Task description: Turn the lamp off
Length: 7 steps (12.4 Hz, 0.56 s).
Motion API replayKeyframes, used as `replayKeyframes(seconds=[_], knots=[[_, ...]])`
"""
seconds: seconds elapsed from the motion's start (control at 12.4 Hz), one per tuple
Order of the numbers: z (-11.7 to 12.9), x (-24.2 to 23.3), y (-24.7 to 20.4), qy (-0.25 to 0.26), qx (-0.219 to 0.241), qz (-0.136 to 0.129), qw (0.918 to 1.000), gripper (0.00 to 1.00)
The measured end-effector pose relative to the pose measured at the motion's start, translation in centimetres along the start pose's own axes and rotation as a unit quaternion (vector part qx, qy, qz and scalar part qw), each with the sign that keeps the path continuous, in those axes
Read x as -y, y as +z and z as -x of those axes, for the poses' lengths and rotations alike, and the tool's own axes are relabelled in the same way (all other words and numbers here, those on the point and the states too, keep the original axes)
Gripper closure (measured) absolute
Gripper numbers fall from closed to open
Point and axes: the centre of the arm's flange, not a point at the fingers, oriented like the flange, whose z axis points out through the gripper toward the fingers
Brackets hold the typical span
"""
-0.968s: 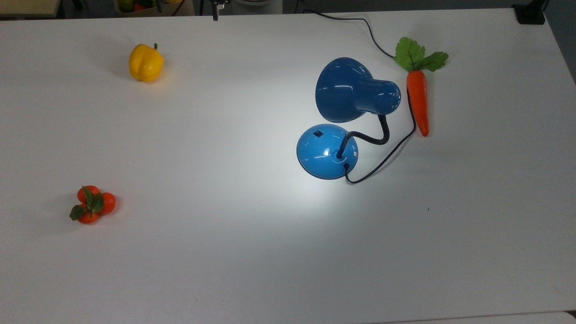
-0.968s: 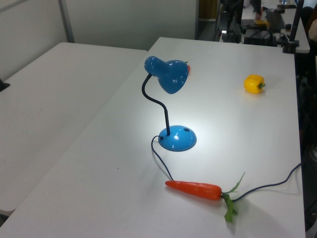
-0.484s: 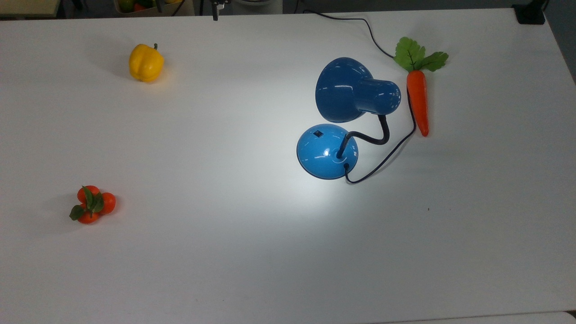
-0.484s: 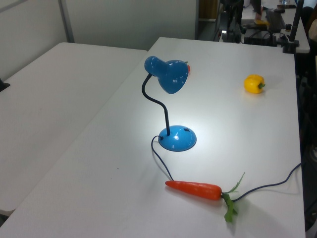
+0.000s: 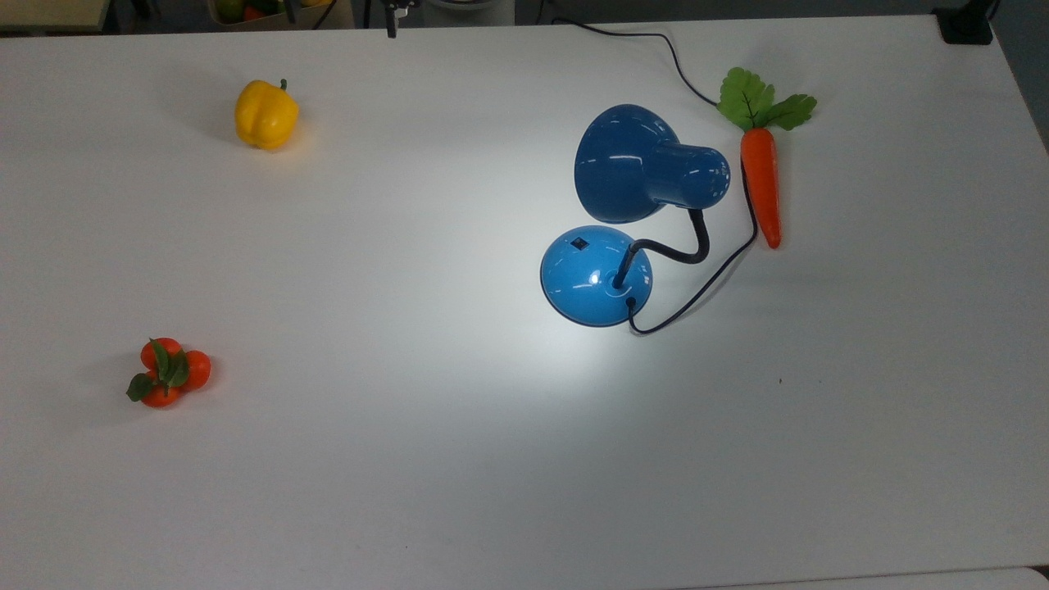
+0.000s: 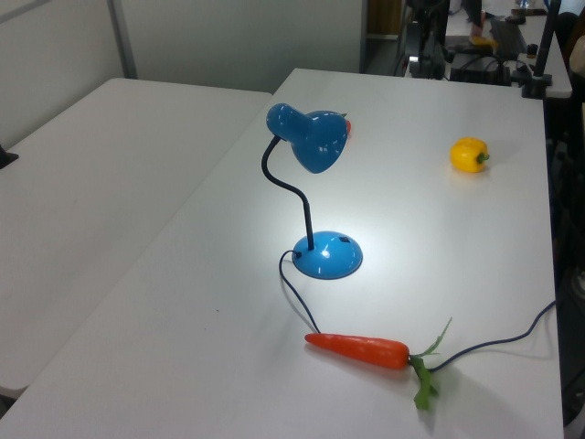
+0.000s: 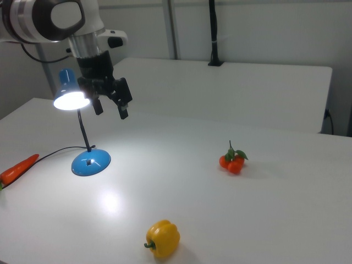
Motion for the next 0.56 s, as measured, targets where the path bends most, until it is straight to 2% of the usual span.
replayKeyframes(seconds=[0.16, 0.32, 0.56], knots=[[-0.01, 0.00, 0.02, 0.000, 0.000, 0.000, 1.0000, 0.28], [-0.03, 0.01, 0.06, 0.000, 0.001, 0.000, 1.0000, 0.48], [-0.07, 0.01, 0.14, -0.001, 0.001, 0.000, 1.0000, 0.97]])
